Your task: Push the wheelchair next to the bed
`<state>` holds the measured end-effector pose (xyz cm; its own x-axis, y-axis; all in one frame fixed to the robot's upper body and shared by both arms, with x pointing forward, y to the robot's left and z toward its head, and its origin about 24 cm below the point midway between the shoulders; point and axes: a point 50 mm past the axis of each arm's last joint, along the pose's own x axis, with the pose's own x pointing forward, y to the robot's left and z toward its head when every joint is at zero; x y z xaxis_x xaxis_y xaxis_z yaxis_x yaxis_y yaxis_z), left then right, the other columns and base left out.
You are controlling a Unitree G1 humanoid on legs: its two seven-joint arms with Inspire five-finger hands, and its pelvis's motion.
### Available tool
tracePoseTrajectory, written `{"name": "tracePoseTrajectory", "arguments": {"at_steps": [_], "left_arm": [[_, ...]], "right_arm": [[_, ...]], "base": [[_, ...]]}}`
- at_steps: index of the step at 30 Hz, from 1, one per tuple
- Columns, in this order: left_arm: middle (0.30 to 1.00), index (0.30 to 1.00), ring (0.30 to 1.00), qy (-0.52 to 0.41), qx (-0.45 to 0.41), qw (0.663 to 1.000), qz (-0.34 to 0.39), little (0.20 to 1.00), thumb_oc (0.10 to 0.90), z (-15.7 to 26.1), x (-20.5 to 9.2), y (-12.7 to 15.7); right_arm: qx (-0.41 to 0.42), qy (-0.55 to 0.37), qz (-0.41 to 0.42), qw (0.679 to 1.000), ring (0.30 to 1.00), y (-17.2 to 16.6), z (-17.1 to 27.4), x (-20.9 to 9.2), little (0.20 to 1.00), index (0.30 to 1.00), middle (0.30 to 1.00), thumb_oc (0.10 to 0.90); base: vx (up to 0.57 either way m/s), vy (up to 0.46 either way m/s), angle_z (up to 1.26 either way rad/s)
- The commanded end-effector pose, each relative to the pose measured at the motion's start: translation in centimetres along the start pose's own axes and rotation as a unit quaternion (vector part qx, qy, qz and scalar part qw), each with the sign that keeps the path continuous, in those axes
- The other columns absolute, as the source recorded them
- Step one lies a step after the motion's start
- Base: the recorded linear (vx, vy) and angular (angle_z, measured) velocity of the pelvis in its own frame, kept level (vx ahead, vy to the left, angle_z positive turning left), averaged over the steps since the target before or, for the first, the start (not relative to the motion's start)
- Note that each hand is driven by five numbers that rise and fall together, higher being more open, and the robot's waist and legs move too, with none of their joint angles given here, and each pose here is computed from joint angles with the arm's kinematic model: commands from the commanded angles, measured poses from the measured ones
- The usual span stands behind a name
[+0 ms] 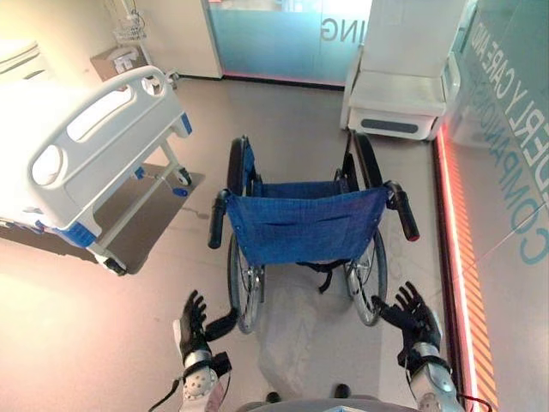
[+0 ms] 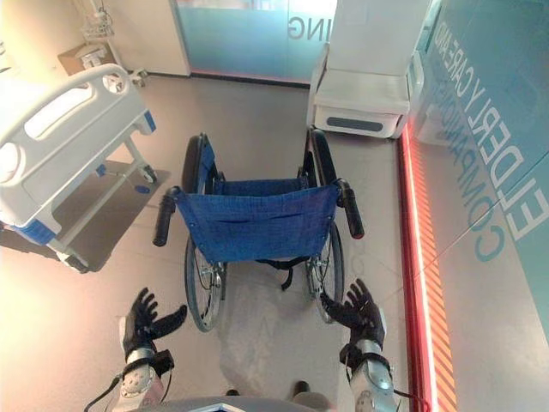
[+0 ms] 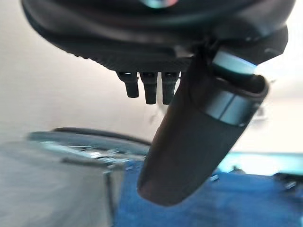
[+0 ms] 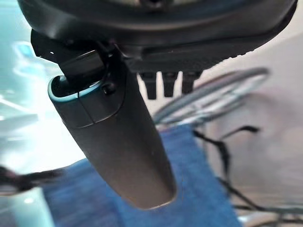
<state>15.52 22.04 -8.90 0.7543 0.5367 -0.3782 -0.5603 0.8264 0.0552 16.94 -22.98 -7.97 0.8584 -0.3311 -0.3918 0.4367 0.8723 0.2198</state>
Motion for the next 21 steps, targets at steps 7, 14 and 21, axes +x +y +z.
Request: {"name": "tracePoseTrajectory", "arguments": {"at_steps": [7,14,21], "left_arm": [[0.900,0.900,0.900,-0.217,-0.041,0.974,0.045,0.900,0.800,9.9,3.4,1.1],[0.900,0.900,0.900,-0.278,-0.049,0.953,0.106,0.900,0.800,12.8,3.8,2.0],[0.900,0.900,0.900,-0.355,-0.083,0.925,0.109,0.900,0.800,17.1,3.7,1.9]], "right_arm": [[0.003,-0.241,-0.033,0.970,0.900,-0.3,10.9,2.4,0.900,0.900,0.900,0.800],[-0.028,-0.315,-0.055,0.947,0.900,-0.6,14.8,2.3,0.900,0.900,0.900,0.800],[-0.030,-0.402,-0.047,0.914,0.900,0.1,19.3,1.6,0.900,0.900,0.900,0.800]], "base": [[0.00,0.000,0.00],[0.03,0.009,0.00],[0.01,0.005,0.03]]}}
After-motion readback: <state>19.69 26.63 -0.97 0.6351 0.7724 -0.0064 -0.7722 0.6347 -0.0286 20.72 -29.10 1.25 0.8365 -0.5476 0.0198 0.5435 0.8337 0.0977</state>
